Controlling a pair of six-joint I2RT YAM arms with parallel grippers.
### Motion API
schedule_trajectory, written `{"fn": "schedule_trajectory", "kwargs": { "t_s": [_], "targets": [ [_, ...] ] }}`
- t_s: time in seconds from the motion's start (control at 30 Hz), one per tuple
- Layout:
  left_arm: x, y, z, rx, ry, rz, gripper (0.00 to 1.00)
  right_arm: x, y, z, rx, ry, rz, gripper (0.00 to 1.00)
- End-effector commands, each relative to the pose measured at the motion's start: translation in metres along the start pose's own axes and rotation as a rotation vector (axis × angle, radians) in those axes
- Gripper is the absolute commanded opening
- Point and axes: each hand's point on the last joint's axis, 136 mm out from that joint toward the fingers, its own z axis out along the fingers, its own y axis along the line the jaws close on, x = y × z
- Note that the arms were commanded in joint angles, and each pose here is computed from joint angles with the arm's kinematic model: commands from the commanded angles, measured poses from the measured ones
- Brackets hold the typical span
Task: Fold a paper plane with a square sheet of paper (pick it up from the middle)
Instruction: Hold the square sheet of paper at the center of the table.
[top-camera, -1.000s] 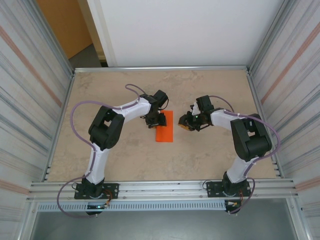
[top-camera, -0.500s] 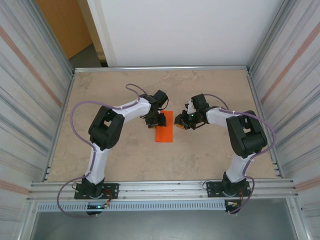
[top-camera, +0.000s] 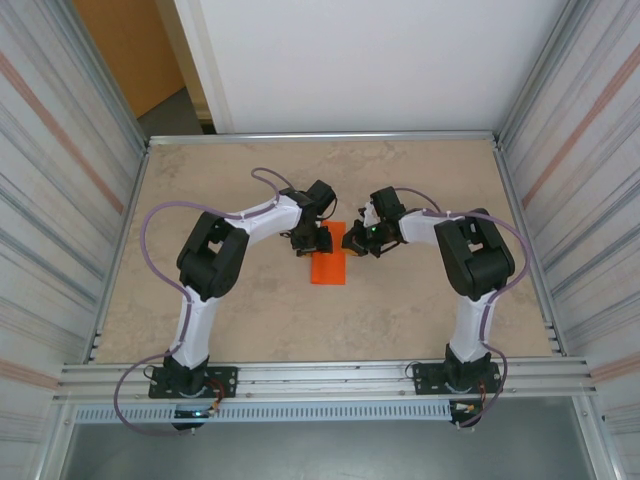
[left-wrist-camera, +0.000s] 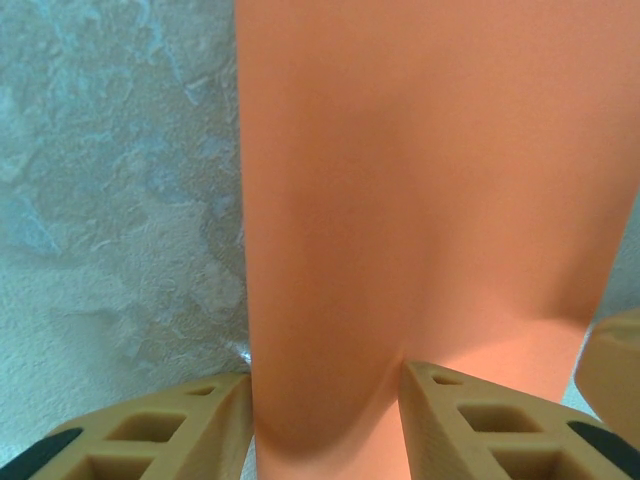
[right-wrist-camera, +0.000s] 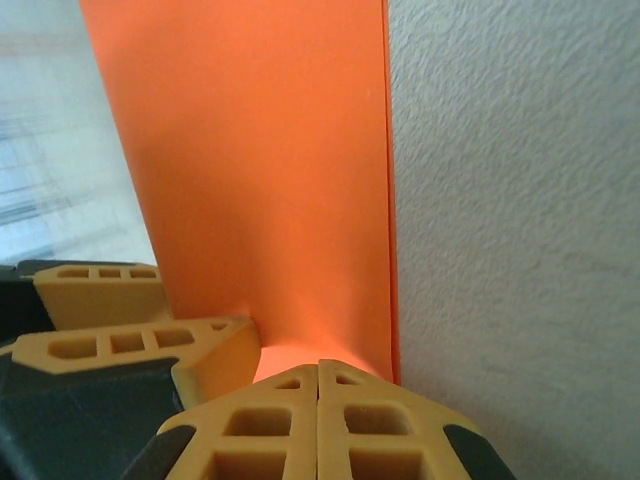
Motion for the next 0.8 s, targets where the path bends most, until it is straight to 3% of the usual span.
{"fn": "schedule_trajectory", "kwargs": {
  "t_s": [0.0,0.3,0.6,0.77],
  "targets": [
    [0.069,0.034,0.091,-0.098,0.253,0.002,0.44,0.000,0.006,0.007,-0.023,0.024,-0.004,0.05],
    [0.070,0.034,0.091,-0.096,0.253,-0.001,0.44,0.005,0.002,0.018,-0.007,0.055,-0.009,0.04],
    [0.065,0.030,0.083,-0.069,0.228,-0.002,0.44,0.027,-0.055,0.030,0.140,0.097,0.075,0.03],
    [0.045,0.014,0.052,0.018,0.165,-0.006,0.44,0.041,-0.086,0.035,0.205,0.130,0.112,0.02]
  ]
}}
